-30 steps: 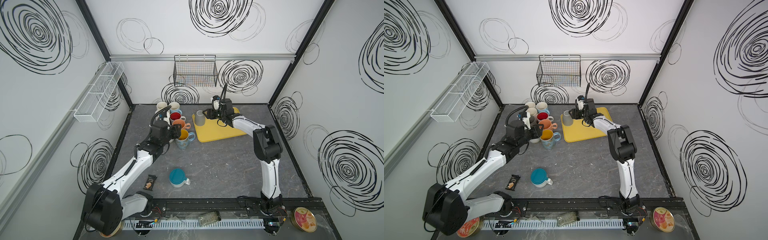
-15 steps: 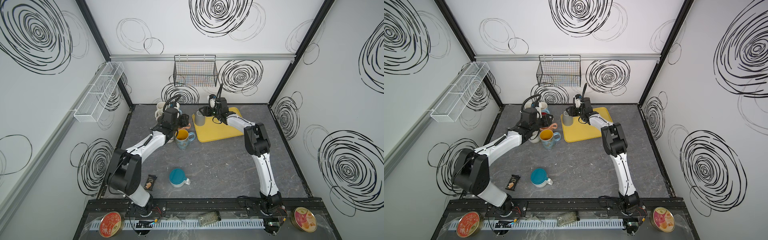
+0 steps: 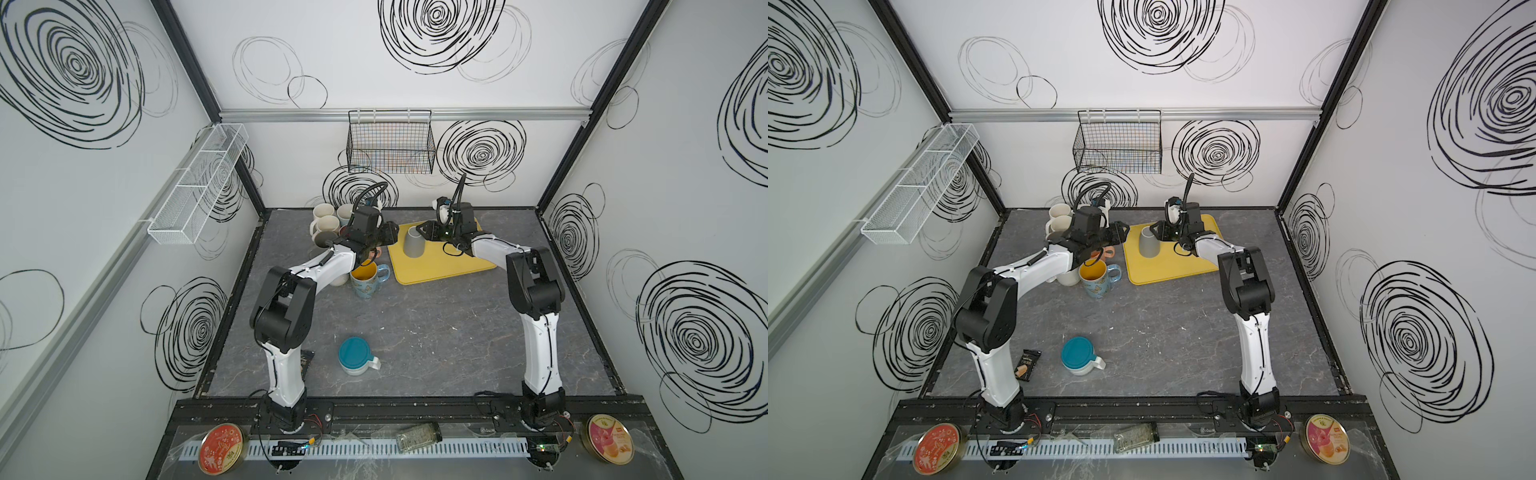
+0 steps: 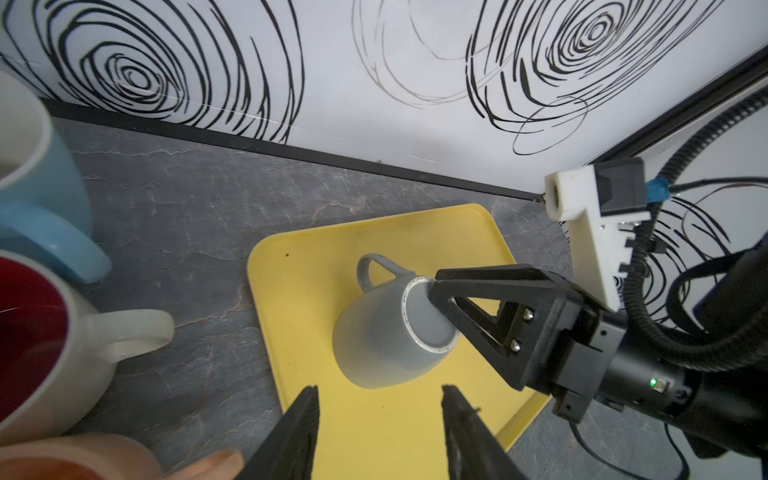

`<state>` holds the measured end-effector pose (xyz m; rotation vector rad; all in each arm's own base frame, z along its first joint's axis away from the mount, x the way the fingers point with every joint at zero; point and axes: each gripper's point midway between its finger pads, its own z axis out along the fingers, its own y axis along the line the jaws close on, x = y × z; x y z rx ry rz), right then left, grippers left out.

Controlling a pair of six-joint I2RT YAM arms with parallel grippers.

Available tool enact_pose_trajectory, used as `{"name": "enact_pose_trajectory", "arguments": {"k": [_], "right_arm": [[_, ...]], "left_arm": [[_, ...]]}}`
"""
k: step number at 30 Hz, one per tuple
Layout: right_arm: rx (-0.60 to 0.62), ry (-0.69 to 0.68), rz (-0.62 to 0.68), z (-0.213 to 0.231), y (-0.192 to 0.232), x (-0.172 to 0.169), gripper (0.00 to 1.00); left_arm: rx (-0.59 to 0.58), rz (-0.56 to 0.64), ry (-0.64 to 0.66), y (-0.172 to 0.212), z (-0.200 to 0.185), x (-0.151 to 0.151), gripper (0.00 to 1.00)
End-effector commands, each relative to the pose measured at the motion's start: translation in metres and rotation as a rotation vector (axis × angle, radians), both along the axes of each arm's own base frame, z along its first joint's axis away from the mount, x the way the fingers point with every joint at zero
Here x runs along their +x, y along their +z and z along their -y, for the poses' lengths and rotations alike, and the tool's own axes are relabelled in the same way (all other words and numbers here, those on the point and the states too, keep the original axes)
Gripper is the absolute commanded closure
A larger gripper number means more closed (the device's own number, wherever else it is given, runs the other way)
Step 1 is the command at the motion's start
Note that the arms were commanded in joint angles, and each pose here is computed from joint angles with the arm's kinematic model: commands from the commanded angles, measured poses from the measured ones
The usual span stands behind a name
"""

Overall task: Turn the mug right side up
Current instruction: 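Open the right gripper and move it over the upside-down grey mug on the tray, then grip the upside-down grey mug with the right gripper while left gripper approaches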

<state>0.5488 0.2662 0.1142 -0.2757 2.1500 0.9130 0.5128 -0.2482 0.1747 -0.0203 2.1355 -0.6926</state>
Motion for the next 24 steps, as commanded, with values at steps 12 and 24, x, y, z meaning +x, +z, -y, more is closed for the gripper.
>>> {"name": "enact_pose_trajectory", "arguments": {"k": [12, 24], "right_arm": [[-0.023, -0.143, -0.117, 0.043, 0.025, -0.063, 0.48], [-0.051, -0.084, -0.086, 0.059, 0.018, -0.005, 0.53]], "left_arm": [[-0.079, 0.009, -0.121, -0.009, 0.089, -0.018, 0.47], [-0.055, -0.011, -0.124, -0.020, 0.092, -0.032, 0.47]]}}
